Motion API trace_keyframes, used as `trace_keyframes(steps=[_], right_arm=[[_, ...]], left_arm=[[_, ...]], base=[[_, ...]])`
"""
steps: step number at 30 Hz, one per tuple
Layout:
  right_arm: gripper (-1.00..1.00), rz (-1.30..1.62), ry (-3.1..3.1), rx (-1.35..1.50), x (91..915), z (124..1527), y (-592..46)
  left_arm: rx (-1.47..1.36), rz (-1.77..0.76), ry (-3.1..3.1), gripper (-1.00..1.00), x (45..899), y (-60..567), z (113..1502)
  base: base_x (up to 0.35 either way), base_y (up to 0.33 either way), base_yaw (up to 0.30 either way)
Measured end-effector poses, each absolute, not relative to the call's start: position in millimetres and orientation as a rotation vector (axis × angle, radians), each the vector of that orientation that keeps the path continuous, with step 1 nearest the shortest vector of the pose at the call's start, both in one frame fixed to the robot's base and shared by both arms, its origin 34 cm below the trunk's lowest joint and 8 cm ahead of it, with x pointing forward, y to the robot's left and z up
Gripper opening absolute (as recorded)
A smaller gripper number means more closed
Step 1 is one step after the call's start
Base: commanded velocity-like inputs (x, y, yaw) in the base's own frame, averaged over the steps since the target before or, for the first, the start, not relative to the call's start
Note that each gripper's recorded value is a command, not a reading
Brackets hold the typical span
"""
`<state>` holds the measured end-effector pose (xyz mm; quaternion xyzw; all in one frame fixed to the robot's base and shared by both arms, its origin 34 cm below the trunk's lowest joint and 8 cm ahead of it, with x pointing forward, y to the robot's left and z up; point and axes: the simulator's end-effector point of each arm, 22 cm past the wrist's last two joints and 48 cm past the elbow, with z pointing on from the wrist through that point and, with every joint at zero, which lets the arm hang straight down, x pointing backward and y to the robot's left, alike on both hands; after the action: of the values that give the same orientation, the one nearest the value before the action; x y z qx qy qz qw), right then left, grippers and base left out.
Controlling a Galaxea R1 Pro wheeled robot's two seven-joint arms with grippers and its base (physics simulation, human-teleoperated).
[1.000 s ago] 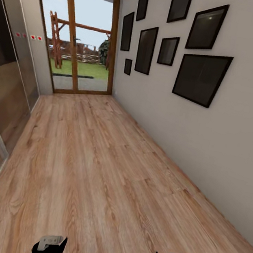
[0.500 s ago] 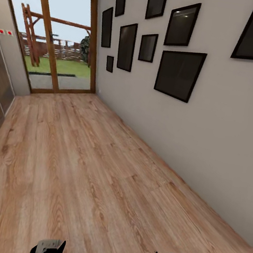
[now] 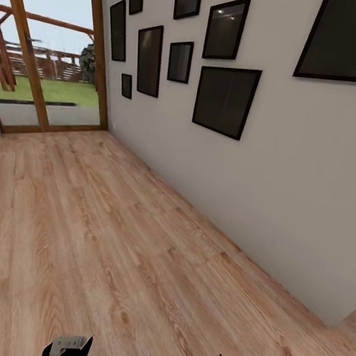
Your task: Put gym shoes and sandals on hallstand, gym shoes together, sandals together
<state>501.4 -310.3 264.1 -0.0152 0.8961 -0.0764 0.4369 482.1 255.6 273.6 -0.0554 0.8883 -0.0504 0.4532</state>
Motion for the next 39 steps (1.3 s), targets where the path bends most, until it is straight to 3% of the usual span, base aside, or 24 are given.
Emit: trace_keyframes(steps=[17,39], right_arm=[[1.00,-0.190,2.229,-0.039,501.4,264.0,-310.1],[1.00,-0.190,2.229,-0.039,501.4,263.8,-310.2]], left_arm=[[-0.139,-0.124,2.191,1.00,482.4,256.0,273.9],[-0.139,-0.130,2.206,1.00,477.2,253.3,269.3]], base=[[0.315,0.154,-0.264],[0.022,0.016,-0.265]])
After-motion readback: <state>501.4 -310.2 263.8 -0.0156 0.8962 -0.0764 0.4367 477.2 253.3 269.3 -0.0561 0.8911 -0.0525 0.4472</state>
